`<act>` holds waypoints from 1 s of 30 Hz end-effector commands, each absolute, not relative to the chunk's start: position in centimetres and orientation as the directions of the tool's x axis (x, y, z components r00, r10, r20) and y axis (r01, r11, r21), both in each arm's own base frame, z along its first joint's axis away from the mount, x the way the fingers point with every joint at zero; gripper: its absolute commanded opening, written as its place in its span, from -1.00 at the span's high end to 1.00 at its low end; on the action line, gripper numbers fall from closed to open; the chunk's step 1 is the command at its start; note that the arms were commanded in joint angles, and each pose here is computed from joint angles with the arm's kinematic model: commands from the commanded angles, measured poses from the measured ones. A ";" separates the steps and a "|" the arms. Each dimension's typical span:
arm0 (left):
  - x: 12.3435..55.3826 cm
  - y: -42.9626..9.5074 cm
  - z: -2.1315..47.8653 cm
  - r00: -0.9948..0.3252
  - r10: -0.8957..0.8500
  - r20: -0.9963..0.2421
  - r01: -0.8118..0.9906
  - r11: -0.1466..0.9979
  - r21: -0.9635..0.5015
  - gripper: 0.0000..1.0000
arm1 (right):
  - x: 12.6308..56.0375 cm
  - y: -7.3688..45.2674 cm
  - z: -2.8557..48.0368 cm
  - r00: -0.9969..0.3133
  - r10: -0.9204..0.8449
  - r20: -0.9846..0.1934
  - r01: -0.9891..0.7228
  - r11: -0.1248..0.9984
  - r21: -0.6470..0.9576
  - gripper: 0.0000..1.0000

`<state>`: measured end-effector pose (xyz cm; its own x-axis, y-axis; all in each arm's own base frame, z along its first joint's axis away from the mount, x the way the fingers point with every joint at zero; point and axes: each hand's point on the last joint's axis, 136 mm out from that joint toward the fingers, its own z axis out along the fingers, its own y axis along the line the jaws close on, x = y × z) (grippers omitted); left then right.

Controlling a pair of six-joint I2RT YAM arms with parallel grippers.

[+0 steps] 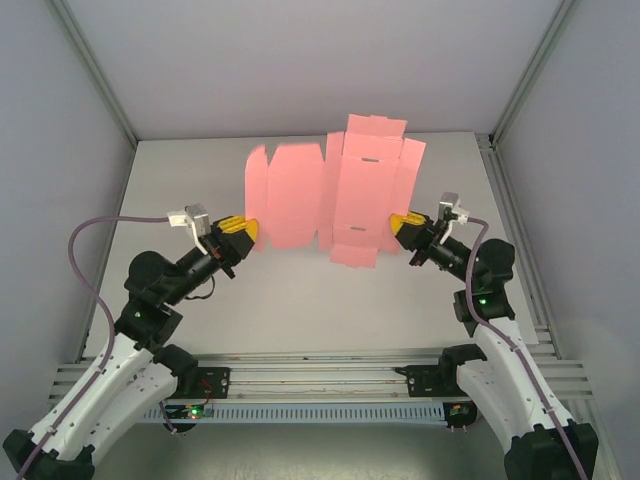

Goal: Assemble paper box

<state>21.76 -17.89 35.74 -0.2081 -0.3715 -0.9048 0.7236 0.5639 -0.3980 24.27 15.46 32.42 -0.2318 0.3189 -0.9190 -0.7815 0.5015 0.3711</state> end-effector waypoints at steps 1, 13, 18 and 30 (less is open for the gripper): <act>24.3 -14.4 32.6 -0.262 -0.372 -0.891 0.479 0.751 -0.455 -0.99 | 24.6 15.7 31.8 -0.226 0.164 -0.960 -0.777 0.564 0.279 1.00; 26.0 -3.3 28.8 -0.362 -0.346 -0.865 -0.251 0.931 -0.267 -1.00 | 18.3 20.3 29.3 -0.120 -0.551 -0.826 -0.966 0.256 -0.030 1.00; 26.7 -3.7 28.8 -0.379 -0.350 -0.857 -0.249 0.930 -0.270 -1.00 | 17.4 20.2 28.7 0.032 -0.703 -0.710 -0.989 0.080 -0.123 1.00; 31.8 -8.7 21.5 -0.641 -0.290 -0.710 -0.071 0.944 -0.322 -1.00 | 29.9 21.9 16.8 0.119 -0.912 -0.393 -0.974 -0.029 -0.226 1.00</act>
